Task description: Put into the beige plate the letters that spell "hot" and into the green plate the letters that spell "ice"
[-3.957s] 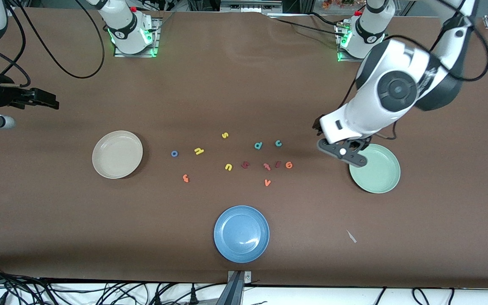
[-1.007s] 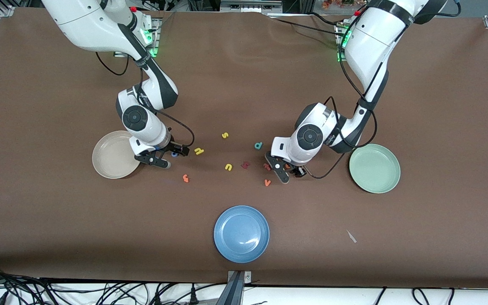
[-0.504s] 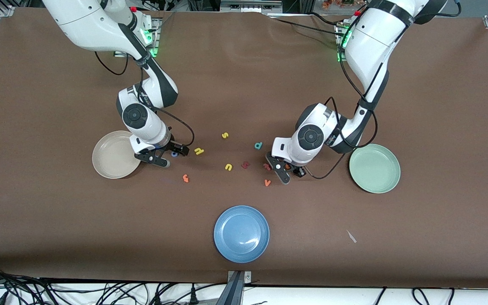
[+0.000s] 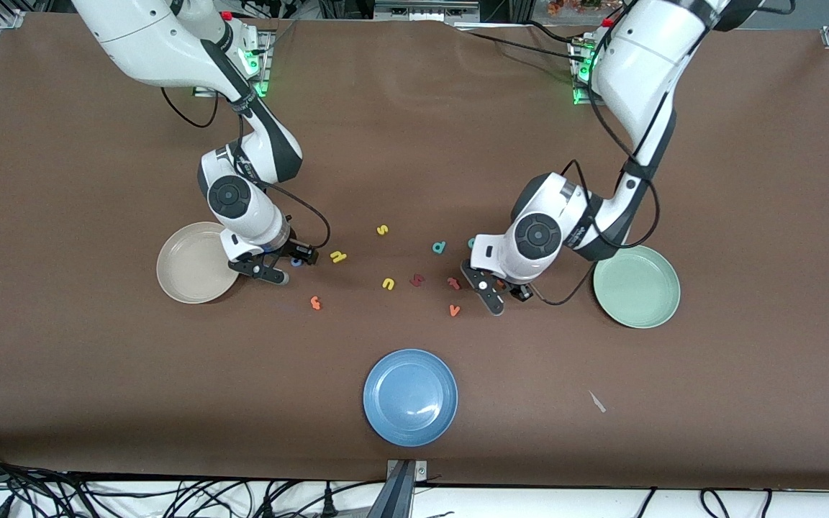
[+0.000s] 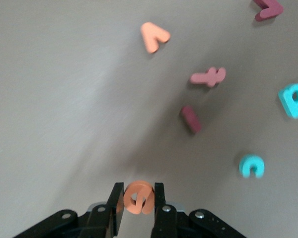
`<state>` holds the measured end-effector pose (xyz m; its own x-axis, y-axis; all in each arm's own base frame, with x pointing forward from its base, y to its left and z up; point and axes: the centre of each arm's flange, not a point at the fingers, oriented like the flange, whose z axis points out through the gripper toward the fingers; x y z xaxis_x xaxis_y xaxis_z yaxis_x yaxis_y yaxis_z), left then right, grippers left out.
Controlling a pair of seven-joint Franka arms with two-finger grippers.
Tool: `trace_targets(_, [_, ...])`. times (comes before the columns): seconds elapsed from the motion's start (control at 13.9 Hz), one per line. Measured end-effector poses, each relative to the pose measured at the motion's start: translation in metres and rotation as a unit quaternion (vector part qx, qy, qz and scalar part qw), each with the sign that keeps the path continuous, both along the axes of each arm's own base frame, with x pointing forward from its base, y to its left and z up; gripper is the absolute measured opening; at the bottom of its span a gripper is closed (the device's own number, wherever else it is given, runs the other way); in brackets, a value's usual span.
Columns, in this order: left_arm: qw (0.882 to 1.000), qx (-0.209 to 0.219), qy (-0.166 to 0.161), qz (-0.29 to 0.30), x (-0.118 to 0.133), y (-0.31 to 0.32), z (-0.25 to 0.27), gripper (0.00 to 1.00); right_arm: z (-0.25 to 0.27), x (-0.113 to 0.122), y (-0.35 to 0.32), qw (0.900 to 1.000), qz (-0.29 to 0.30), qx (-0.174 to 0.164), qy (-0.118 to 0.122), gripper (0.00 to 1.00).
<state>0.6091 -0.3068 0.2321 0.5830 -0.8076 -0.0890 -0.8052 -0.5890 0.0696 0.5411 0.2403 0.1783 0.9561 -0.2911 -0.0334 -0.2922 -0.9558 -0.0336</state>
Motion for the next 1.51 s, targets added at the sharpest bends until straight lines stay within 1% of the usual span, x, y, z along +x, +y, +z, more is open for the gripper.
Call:
trace_targets(0.07, [1.000, 0.007, 0.005, 0.011, 0.005, 0.017, 0.019, 0.26, 0.000, 0.000, 0.000, 1.000, 0.000, 0.000, 0.000, 0.64])
trace_targets(0.29, [0.999, 0.023, 0.035, 0.026, 0.020, 0.082, 0.049, 0.26, 0.000, 0.001, -0.001, 1.000, -0.001, -0.001, 0.000, 0.61])
trace_targets(0.36, [0.998, 0.025, 0.045, 0.030, 0.024, 0.104, 0.050, 0.26, 0.000, 0.001, -0.001, 1.000, -0.001, -0.001, -0.001, 0.58])
trace_targets(0.43, [0.998, 0.028, 0.054, 0.031, 0.028, 0.127, 0.048, 0.26, 0.000, 0.001, -0.002, 1.000, -0.001, -0.001, -0.001, 0.57])
trace_targets(0.5, [0.997, 0.040, 0.057, 0.022, 0.032, 0.149, 0.045, 0.26, 0.000, 0.001, -0.002, 1.000, -0.001, -0.001, -0.001, 0.57])
trace_targets(0.58, [0.997, 0.057, 0.056, 0.011, 0.034, 0.167, 0.041, 0.26, 0.000, 0.001, -0.002, 1.000, -0.001, -0.001, -0.001, 0.54])
trace_targets(0.65, [0.996, 0.074, 0.057, 0.002, 0.034, 0.181, 0.037, 0.26, 0.000, 0.001, -0.002, 1.000, -0.001, -0.001, -0.001, 0.53])
trace_targets(0.72, [0.995, 0.084, 0.061, -0.002, 0.032, 0.189, 0.032, 0.26, 0.000, 0.001, -0.002, 1.000, -0.001, -0.001, -0.002, 0.50])
trace_targets(0.79, [0.994, 0.087, 0.065, -0.003, 0.029, 0.194, 0.025, 0.26, 0.000, 0.002, -0.003, 1.000, -0.001, 0.000, -0.004, 0.50])
trace_targets(0.86, [0.994, 0.087, 0.062, -0.004, 0.026, 0.198, 0.016, 0.26, 0.000, 0.002, -0.003, 1.000, -0.002, 0.001, -0.006, 0.49])
trace_targets(1.01, [0.995, 0.092, 0.040, -0.015, 0.021, 0.211, -0.007, 0.26, 0.000, 0.003, -0.004, 1.000, -0.003, 0.001, -0.008, 0.47])
trace_targets(1.08, [0.995, 0.088, 0.033, -0.015, 0.017, 0.221, -0.021, 0.26, 0.000, 0.004, -0.005, 1.000, -0.003, 0.001, -0.008, 0.44])
trace_targets(1.15, [0.996, 0.084, 0.031, -0.013, 0.012, 0.229, -0.033, 0.26, 0.000, 0.004, -0.005, 1.000, -0.004, 0.001, -0.009, 0.44])
trace_targets(1.22, [0.996, 0.081, 0.032, -0.011, 0.008, 0.235, -0.041, 0.26, 0.001, 0.004, -0.006, 1.000, -0.004, 0.002, -0.010, 0.38])
trace_targets(1.29, [0.996, 0.079, 0.033, -0.010, 0.006, 0.238, -0.045, 0.26, 0.001, 0.004, -0.006, 1.000, -0.004, 0.002, -0.010, 0.38])
trace_targets(1.37, [0.996, 0.079, 0.033, -0.010, 0.006, 0.239, -0.046, 0.32, 0.001, 0.005, -0.006, 1.000, -0.004, 0.002, -0.011, 0.36])
trace_targets(1.44, [0.996, 0.079, 0.032, -0.011, 0.006, 0.238, -0.045, 0.41, 0.001, 0.005, -0.005, 1.000, -0.004, 0.003, -0.012, 0.34])
trace_targets(1.51, [0.996, 0.078, 0.031, -0.011, 0.006, 0.237, -0.044, 0.52, 0.001, 0.005, -0.005, 1.000, -0.004, 0.004, -0.015, 0.32])
